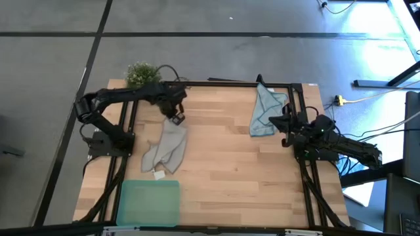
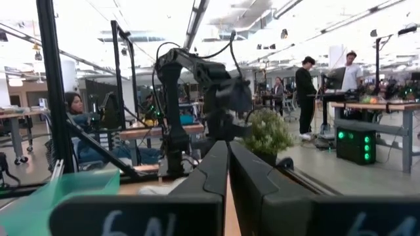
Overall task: Roll microfiber towels into tight, uniform cylinder then place into a basket
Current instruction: Roll the gray microfiber cloth
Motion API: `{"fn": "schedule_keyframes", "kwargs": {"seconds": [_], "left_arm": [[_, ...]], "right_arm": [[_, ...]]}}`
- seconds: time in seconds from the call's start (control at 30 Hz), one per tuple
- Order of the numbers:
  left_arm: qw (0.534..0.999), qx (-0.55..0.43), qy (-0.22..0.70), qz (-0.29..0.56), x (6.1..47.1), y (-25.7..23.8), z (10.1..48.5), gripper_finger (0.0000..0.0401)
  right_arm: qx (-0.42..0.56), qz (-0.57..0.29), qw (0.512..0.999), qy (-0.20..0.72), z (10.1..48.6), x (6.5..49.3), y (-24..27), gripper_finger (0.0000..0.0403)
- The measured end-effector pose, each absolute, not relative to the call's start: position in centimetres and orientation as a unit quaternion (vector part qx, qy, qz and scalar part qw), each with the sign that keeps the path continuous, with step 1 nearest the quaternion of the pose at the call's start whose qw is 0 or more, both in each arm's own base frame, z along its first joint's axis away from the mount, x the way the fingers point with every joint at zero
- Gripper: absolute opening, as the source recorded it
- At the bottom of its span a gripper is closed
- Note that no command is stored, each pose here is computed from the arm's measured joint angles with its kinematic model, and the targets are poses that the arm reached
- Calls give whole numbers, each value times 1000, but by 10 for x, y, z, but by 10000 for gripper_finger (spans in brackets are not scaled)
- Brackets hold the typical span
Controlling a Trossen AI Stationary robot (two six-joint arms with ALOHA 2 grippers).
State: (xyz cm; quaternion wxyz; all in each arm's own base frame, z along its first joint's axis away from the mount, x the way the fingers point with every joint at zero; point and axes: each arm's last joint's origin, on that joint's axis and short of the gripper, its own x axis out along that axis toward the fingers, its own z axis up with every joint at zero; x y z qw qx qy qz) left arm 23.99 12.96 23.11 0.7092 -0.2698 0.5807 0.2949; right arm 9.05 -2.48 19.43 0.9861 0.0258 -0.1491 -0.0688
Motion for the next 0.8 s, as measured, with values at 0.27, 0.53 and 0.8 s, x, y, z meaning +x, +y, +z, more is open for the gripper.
{"fn": "schedule_keyframes", "kwargs": {"seconds": [0.27,0.53,0.8], "left_arm": [[804,-209,492,260,269,126,321,1],[863,-175,410,238,274,112,391,0],[897,-119,381,191,277,92,419,0]], "right_arm": [[12,-71,986,-151,218,90,-25,19],[-11,-78,993,-86,244,114,-32,19],[2,-103,995,-13,273,163,-50,19]]}}
